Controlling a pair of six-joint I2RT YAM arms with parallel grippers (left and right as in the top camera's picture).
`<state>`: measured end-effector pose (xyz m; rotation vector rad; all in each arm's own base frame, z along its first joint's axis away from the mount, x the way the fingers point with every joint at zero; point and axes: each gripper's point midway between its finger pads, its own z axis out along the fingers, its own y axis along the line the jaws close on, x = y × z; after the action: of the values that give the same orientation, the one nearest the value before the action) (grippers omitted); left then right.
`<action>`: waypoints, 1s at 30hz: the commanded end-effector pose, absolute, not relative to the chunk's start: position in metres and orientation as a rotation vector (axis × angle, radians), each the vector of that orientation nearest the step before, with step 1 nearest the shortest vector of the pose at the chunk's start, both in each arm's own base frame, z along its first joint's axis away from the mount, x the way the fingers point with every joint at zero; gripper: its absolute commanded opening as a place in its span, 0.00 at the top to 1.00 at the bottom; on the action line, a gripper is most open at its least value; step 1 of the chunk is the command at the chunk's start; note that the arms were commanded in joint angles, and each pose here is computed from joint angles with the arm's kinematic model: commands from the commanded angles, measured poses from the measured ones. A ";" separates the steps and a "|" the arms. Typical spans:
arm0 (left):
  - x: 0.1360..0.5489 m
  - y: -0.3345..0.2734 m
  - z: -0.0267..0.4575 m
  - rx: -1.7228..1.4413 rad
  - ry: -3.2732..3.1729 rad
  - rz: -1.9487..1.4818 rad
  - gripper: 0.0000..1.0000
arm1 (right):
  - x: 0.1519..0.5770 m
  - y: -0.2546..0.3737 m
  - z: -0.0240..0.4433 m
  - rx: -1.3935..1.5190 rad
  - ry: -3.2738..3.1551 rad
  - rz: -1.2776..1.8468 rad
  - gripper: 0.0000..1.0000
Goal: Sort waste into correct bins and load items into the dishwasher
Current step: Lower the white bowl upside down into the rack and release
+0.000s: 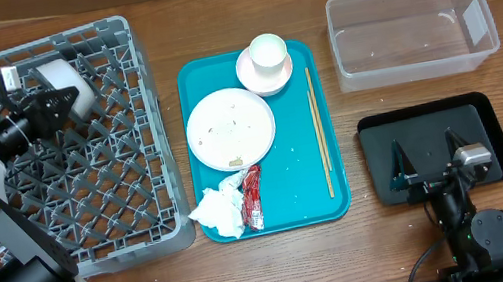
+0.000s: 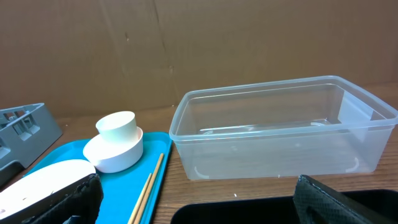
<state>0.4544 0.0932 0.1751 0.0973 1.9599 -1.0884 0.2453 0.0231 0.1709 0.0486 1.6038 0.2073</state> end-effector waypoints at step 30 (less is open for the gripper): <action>0.440 0.171 0.174 -0.305 2.021 -0.974 0.65 | 0.246 0.021 0.170 0.053 1.597 0.196 0.00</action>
<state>0.4464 0.1576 0.1590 -0.2113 2.0373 -0.9795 0.2453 0.0232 0.1709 0.0483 1.6038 0.2076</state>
